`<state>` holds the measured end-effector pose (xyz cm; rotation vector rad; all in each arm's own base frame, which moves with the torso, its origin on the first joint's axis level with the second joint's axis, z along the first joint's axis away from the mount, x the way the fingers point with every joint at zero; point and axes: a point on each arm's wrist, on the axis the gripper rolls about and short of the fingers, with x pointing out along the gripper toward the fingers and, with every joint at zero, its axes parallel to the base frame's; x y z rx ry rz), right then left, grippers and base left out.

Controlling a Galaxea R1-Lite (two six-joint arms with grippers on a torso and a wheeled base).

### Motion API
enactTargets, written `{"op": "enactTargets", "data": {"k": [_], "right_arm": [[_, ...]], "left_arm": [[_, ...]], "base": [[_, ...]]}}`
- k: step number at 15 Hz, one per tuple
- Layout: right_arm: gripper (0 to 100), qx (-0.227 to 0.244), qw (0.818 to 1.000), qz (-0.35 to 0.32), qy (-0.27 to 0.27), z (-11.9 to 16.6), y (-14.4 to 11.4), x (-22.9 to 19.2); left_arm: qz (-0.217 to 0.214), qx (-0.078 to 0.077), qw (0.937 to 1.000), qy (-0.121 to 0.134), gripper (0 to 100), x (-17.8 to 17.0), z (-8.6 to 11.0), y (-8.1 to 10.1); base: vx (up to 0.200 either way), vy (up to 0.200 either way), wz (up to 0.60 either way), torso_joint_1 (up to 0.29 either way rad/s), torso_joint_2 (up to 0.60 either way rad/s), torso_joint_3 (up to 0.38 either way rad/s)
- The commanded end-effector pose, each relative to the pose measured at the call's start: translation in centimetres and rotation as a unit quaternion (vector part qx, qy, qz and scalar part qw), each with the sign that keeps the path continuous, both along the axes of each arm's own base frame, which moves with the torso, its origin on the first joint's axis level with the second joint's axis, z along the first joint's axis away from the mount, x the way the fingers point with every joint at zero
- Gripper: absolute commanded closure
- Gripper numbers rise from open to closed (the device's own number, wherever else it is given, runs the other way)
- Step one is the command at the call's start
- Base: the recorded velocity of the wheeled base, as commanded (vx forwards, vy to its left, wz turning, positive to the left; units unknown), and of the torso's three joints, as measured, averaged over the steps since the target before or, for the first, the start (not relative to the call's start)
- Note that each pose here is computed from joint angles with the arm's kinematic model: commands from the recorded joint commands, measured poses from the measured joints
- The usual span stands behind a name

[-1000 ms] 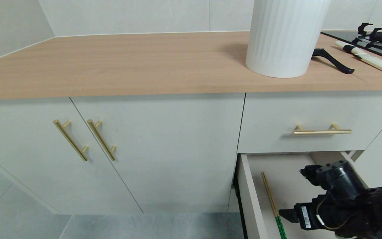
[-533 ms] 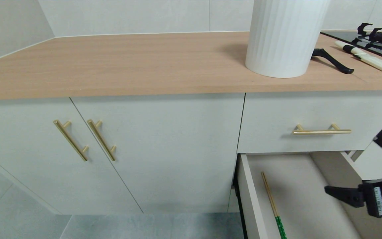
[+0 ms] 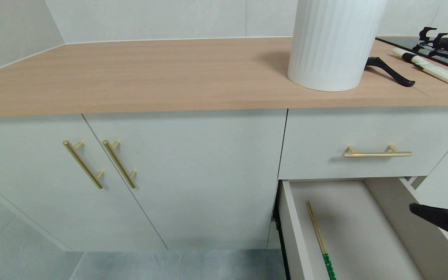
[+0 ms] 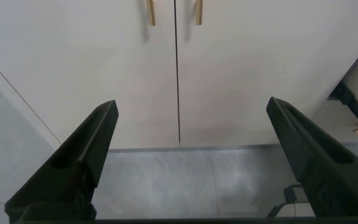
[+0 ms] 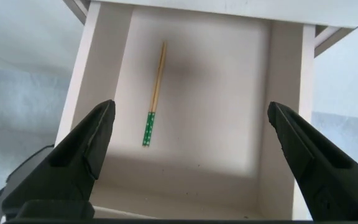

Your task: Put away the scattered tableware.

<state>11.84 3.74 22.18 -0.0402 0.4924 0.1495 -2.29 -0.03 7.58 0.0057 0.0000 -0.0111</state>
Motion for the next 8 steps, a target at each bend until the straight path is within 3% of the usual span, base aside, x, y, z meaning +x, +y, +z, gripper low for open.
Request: {"op": "enactTargets", "data": {"k": [1, 4, 8], "right_arm": [[0, 0.001, 1.000, 0.001, -0.004, 0.07, -0.06, -0.21], [0, -0.006, 1.000, 0.003, 0.000, -0.19, -0.07, -0.24], [0, -0.009, 1.000, 0.006, -0.001, -0.26, -0.11, -0.35]], "left_arm": [[0.000, -0.001, 1.0000, 0.001, 0, 0.01, 0.00, 0.00], [0.000, 0.000, 1.0000, 0.001, 0, 0.01, 0.00, 0.00], [0.000, 0.000, 1.0000, 0.001, 0, 0.01, 0.00, 0.00]], "base": [[0.000, 0.000, 0.00, 0.000, 0.00, 0.000], [0.000, 0.000, 0.00, 0.009, -0.03, -0.014], [0.000, 0.000, 0.00, 0.077, -0.24, -0.253]]}}
